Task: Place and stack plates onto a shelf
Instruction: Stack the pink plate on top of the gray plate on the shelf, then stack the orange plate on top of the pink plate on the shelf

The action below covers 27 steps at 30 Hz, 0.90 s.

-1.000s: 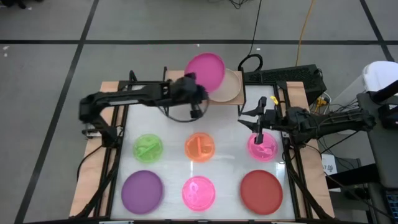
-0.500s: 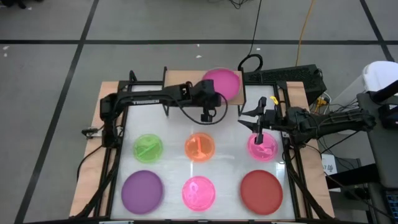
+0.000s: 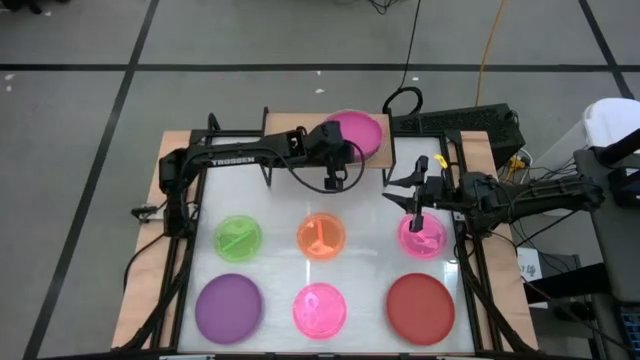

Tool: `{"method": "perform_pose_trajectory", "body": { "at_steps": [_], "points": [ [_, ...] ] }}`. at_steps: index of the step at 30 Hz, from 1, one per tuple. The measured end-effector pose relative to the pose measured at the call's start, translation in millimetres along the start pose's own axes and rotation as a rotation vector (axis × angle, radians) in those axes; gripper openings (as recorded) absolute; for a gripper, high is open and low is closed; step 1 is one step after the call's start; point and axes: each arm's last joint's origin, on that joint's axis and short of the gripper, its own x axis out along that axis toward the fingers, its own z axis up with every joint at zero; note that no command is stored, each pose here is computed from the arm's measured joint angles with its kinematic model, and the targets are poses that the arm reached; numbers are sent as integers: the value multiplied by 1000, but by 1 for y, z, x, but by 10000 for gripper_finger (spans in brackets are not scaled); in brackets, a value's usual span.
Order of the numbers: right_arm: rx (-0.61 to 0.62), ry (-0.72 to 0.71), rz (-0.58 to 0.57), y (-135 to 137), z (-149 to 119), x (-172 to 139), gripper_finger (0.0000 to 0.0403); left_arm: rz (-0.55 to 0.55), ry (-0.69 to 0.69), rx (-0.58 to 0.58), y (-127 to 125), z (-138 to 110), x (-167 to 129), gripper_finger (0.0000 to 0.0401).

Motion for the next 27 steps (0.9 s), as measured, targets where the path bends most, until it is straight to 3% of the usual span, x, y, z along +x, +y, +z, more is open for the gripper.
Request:
{"method": "perform_pose_trajectory", "body": {
  "at_steps": [5,9,17,21,27],
  "points": [
    [-1,5,1,0,-1,0,123,20,10,-11,1,0,0,133],
    [-3,13,1,0,-1,0,123,87,6,-17,6,6,-20,162],
    [17,36,4,0,-4,0,123,125,-102,-119,19,21,-110,170],
    [36,57,6,1,-6,0,123,80,-167,-187,15,19,-160,170],
    [26,85,34,5,-8,-1,123,50,-316,-243,-13,-15,-200,170]
  ]
}}
